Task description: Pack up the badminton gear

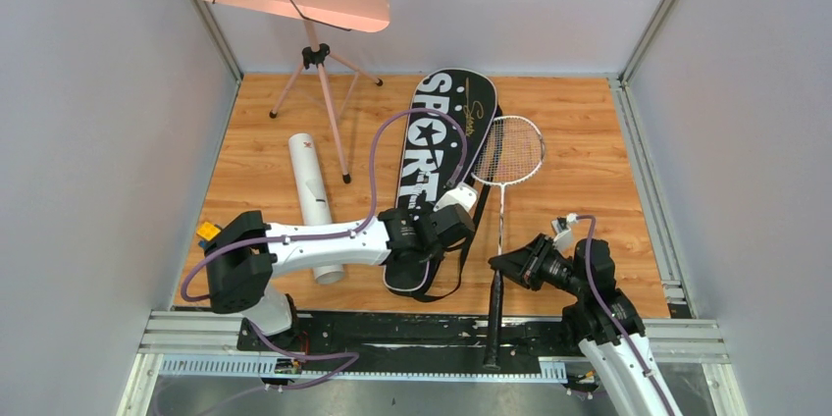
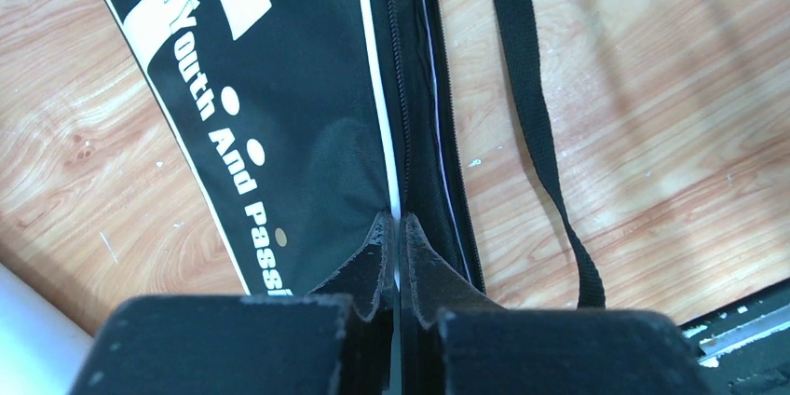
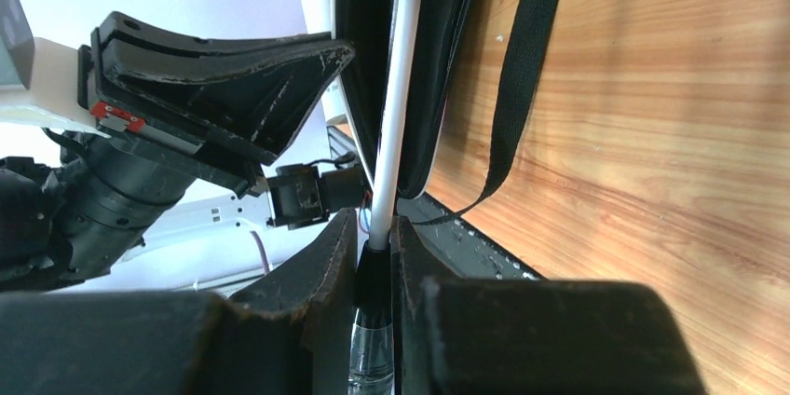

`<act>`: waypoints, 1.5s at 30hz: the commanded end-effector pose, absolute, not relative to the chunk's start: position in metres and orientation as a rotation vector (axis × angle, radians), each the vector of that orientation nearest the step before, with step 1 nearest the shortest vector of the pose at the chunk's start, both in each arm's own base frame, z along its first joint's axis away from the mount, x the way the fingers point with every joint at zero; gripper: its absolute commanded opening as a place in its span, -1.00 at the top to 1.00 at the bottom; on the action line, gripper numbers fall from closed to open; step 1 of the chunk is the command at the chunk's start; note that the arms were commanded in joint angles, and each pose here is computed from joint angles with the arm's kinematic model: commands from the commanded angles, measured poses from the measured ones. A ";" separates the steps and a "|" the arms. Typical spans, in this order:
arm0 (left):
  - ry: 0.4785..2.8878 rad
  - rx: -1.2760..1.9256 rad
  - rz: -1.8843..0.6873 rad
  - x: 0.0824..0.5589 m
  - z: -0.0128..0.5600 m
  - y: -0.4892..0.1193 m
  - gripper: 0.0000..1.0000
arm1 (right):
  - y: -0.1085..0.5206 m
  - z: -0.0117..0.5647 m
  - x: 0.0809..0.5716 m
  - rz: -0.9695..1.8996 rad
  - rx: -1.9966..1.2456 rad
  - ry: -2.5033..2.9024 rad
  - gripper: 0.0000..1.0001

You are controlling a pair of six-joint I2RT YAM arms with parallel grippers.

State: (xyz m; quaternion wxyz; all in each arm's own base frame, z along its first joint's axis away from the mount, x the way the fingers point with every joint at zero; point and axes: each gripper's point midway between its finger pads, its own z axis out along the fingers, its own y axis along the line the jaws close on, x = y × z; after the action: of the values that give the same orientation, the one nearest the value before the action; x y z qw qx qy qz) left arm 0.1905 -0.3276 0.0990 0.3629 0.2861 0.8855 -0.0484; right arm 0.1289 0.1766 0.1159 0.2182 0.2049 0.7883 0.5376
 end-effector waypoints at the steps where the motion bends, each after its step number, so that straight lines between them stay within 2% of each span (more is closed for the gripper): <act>1: 2.199 0.718 -0.264 0.192 0.126 -0.343 1.00 | 0.185 0.132 0.118 1.575 0.421 2.154 1.00; 17: 2.160 0.760 -0.367 0.181 0.128 -0.339 1.00 | 0.201 0.124 0.096 1.742 0.108 2.196 1.00; 36: 2.063 0.800 -0.392 0.184 0.146 -0.338 1.00 | 0.202 0.119 0.067 1.827 -0.067 2.292 1.00; 45: 1.994 0.909 -0.548 0.168 0.152 -0.355 1.00 | 0.203 0.138 0.088 1.766 -0.003 2.207 1.00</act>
State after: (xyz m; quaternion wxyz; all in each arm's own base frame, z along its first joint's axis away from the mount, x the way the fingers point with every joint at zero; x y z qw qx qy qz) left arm 0.1749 -0.3328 0.1200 0.3987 0.3455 0.8363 -0.1495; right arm 0.0743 0.2003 0.1124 0.0943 0.0287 0.7904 0.6046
